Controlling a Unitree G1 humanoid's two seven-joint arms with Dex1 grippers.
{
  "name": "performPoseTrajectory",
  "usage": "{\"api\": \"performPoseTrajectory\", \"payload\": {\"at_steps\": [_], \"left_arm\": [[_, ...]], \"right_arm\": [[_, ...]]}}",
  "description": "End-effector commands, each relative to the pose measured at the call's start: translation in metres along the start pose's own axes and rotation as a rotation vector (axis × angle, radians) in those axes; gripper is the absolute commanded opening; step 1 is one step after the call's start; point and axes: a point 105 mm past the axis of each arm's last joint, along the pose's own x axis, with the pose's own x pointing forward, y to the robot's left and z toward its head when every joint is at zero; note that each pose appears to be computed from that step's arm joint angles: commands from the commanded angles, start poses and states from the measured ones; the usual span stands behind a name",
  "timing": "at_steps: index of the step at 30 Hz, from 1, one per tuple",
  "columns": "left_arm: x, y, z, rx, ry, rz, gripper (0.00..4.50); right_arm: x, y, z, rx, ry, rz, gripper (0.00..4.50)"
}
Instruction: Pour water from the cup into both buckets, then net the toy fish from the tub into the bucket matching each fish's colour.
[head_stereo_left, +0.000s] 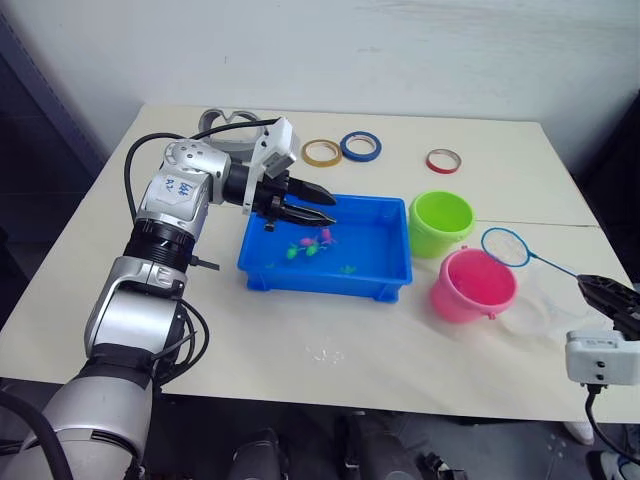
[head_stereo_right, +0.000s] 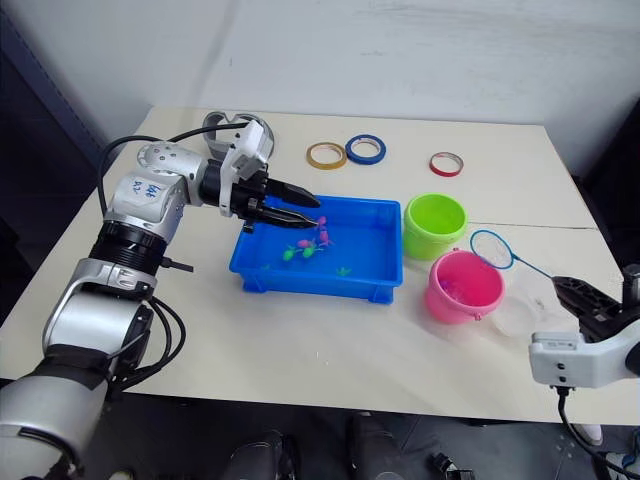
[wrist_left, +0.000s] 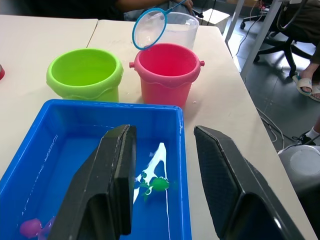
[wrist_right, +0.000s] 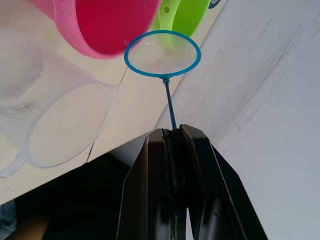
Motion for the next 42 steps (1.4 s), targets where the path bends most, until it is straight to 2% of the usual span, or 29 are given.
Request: {"api": "performPoseTrajectory", "payload": {"at_steps": [1,6,10,13,18,25,32,42], "left_arm": [[-0.008,0.003,0.015,0.051,-0.023,0.016,2.12],[-0.015,0.004,0.013,0.042,-0.017,0.042,2.12],[-0.025,0.006,0.009,0.023,-0.005,0.083,2.12],[-0.042,0.01,-0.001,-0.012,0.014,0.164,2.12],[-0.072,0.013,-0.016,-0.057,0.055,0.322,2.12],[-0.104,-0.004,-0.029,-0.101,0.112,0.443,2.12],[-0.121,-0.022,-0.035,-0.132,0.156,0.523,2.12],[-0.13,-0.041,-0.045,-0.174,0.194,0.586,2.12]], "right_arm": [[-0.005,-0.001,0.001,0.086,-0.018,-0.006,0.0],[-0.01,-0.011,0.004,0.307,-0.064,0.019,0.0],[-0.012,-0.031,0.011,0.494,-0.159,0.015,0.0],[-0.008,-0.054,0.009,0.688,-0.203,-0.029,0.0],[0.018,-0.079,0.02,0.85,-0.32,0.0,0.0],[0.064,-0.086,0.045,0.914,-0.429,0.079,0.0],[0.099,-0.081,0.073,0.897,-0.511,0.14,0.0],[0.144,-0.066,0.096,0.877,-0.512,0.174,0.0]]}}
